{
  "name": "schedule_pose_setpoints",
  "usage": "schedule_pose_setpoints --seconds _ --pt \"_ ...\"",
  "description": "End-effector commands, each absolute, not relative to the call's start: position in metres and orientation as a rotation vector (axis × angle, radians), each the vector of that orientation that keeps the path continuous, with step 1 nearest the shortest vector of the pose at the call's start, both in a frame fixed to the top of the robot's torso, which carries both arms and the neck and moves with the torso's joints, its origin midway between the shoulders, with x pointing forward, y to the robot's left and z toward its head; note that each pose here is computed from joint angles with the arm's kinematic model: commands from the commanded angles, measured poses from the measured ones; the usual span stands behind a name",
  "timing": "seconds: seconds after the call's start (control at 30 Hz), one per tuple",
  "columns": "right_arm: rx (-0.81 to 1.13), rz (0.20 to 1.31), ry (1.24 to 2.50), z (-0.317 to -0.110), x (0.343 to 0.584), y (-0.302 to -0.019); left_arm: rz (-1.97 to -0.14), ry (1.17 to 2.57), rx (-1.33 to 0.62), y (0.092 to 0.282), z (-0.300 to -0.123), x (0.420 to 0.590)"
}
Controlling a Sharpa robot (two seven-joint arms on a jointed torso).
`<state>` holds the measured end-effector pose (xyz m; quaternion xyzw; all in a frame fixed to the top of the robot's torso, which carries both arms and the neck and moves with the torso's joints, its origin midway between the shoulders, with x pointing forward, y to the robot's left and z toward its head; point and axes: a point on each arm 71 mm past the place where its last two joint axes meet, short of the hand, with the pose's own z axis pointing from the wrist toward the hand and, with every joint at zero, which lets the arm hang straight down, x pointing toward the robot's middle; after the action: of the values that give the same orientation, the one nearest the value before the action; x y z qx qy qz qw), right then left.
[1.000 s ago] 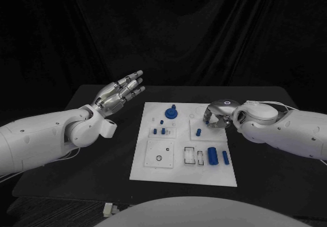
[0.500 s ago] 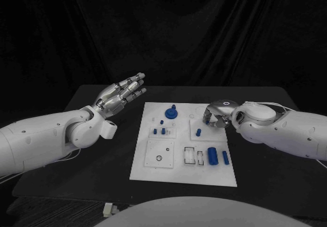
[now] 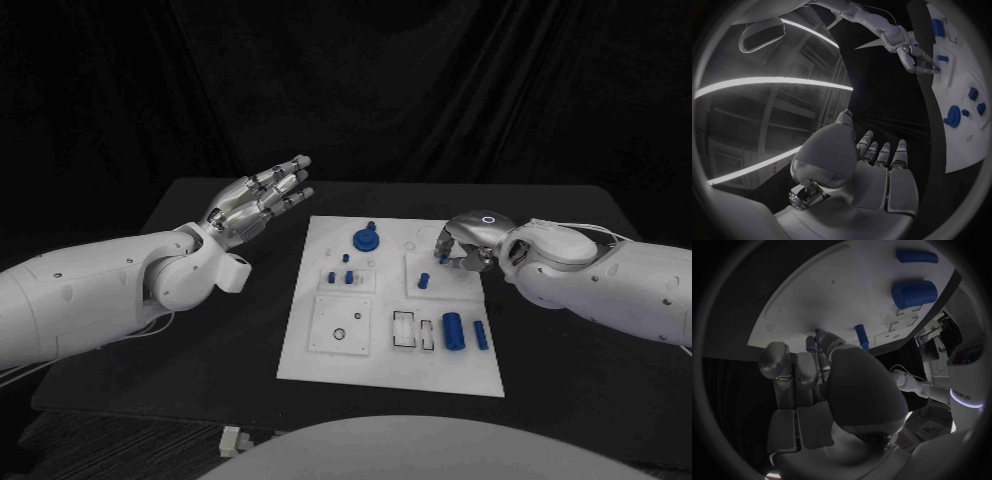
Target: Assemble the parts on the task board
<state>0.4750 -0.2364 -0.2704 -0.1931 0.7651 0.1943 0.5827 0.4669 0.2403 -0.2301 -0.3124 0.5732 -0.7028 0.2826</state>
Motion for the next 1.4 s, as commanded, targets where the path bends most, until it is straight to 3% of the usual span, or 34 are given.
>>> schedule_pose_setpoints --seconds 0.03,0.37,0.57,0.93,1.4 --pt "-0.449 0.492 1.683 -0.257 0.476 -0.235 -1.921 1.497 -0.830 0.239 -0.228 0.467" --pt "-0.452 0.510 1.608 -0.213 0.474 -0.233 -1.910 1.514 -0.836 0.238 -0.229 0.468" --pt "-0.485 0.568 1.630 -0.200 0.456 -0.216 -1.906 1.523 -0.838 0.237 -0.231 0.468" --pt "-0.576 0.725 1.699 -0.216 0.422 -0.163 -1.903 1.537 -0.847 0.236 -0.234 0.468" --pt "-0.668 0.768 1.749 -0.249 0.415 -0.117 -1.900 1.553 -0.859 0.234 -0.239 0.466"
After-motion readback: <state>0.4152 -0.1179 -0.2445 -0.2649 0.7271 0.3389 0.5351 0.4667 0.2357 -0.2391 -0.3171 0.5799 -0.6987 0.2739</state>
